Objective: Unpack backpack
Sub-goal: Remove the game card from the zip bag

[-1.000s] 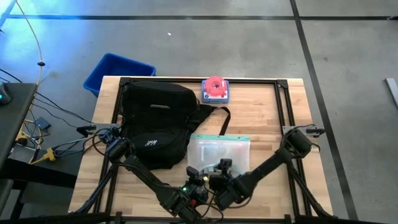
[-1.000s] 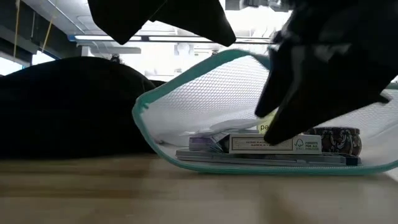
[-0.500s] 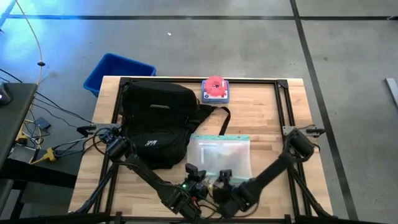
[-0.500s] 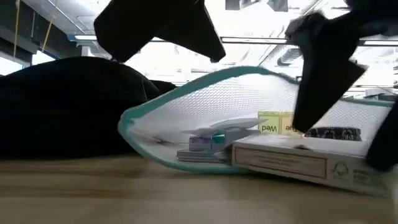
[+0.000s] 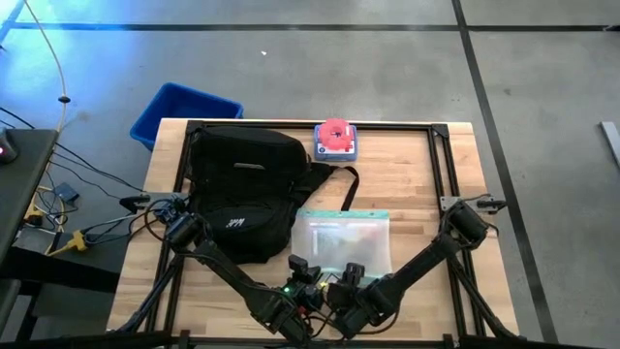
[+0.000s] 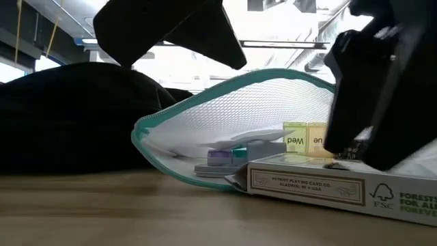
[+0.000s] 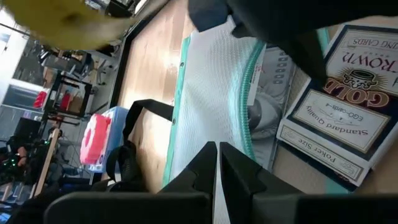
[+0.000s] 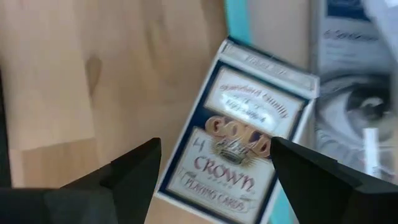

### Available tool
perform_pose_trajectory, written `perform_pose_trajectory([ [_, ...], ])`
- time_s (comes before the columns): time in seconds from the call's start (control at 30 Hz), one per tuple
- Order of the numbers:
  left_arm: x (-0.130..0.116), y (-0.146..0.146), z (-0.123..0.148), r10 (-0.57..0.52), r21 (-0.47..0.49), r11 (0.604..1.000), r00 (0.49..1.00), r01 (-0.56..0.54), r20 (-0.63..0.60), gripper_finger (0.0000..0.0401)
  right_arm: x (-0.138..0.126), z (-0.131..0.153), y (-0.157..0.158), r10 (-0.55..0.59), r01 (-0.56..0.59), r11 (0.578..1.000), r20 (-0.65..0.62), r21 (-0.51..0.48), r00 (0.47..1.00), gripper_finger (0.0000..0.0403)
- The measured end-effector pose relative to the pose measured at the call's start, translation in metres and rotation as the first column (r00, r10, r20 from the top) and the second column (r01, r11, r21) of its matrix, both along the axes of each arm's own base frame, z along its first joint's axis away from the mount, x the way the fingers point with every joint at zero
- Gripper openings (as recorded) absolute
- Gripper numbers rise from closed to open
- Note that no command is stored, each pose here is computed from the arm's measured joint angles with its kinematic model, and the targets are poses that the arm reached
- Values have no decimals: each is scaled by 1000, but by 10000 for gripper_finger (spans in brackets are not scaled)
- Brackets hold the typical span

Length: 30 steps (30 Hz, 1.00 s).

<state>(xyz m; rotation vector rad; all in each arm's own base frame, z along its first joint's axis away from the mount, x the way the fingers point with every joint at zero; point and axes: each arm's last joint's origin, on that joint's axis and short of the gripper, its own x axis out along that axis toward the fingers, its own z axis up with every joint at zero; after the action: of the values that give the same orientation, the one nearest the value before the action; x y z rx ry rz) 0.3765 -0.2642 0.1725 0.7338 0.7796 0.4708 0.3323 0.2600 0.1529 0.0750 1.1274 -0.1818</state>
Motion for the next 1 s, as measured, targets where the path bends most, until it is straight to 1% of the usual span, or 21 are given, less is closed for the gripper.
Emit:
perform_pose_trajectory([
  [0.17,0,0,0,-2,2,1000,1000,2,-2,0,6,0,-4,12,-10,998,-22,62,1000,289],
  [0.4,-1,0,-1,-7,-14,1000,1000,7,-25,0,9,0,-8,75,-73,996,-38,56,996,290],
  [0.5,-2,1,-1,-2,-14,1000,1000,2,-31,0,9,-1,-8,75,-72,996,-45,61,996,289],
  [0.63,-3,1,-1,4,-13,1000,999,-4,-34,0,9,7,-8,133,-118,986,-124,121,983,289],
  [0.7,-4,0,1,4,-19,1000,1000,-4,-27,0,7,15,-5,135,-120,987,-148,110,980,289],
  [0.77,-6,-1,5,9,-28,1000,1000,-9,-8,0,4,25,1,138,-130,989,-146,69,980,289],
  [0.8,-8,-2,8,9,-35,999,1000,-9,1,0,2,30,4,125,-120,992,-135,44,983,289],
  [0.87,-12,-4,14,13,-53,999,1000,-12,19,0,-3,38,8,40,-42,999,-103,-14,994,289],
  [0.9,-14,-5,16,12,-61,998,1000,-10,26,0,-6,38,9,-6,4,1000,-89,-27,996,289],
  [0.93,-16,-7,18,11,-66,998,1000,-9,29,0,-7,38,10,-46,44,999,-71,-27,996,289],
  [1.0,-21,-10,22,9,-77,997,999,-6,34,0,-6,35,10,-81,81,997,-55,-11,995,289],
])
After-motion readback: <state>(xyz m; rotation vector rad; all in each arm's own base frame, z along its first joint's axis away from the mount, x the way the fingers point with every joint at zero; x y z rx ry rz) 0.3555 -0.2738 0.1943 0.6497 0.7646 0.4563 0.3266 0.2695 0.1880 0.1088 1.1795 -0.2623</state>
